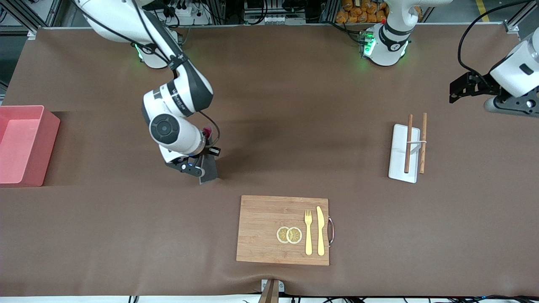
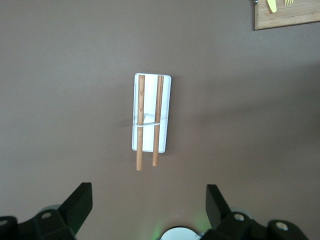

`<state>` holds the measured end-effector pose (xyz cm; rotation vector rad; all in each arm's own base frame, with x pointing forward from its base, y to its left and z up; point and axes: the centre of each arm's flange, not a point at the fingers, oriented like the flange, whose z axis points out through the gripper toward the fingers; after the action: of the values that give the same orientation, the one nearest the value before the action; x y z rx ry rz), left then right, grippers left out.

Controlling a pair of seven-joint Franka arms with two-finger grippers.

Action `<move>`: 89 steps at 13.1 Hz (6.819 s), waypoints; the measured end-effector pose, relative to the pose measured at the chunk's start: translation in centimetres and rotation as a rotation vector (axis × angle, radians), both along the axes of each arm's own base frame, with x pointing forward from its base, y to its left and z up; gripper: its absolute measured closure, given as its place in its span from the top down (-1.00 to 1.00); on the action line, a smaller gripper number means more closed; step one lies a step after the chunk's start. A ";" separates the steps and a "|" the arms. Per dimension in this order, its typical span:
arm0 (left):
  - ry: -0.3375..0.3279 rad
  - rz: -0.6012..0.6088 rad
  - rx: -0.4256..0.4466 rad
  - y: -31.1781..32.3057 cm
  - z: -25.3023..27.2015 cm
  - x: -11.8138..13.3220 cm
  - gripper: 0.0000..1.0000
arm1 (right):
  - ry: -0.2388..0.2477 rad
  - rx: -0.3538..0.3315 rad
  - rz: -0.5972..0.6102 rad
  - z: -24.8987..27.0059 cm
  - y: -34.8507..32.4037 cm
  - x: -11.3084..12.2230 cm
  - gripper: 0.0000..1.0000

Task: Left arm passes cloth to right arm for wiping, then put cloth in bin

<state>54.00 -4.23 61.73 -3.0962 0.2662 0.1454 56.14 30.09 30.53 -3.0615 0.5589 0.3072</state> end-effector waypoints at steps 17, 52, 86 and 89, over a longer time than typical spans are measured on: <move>0.018 0.047 0.008 -0.7 1.1 -0.2 1.00 | -0.112 0.076 0.578 18.0 -47.2 7.6 -0.96; -0.071 0.054 -0.014 -0.7 0.8 1.7 1.00 | -0.027 0.173 0.620 5.4 -52.1 10.9 1.00; -0.091 0.121 -0.013 0.0 1.8 1.6 1.00 | -0.298 -0.056 0.324 34.4 -31.8 0.2 1.00; -0.087 0.111 -0.014 -0.5 1.8 1.5 1.00 | -0.292 -0.057 0.316 34.2 -32.3 0.2 1.00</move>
<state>55.48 -4.69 63.54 -3.1209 0.0926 0.0107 56.37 -2.18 64.75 -3.1573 0.0725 -0.1569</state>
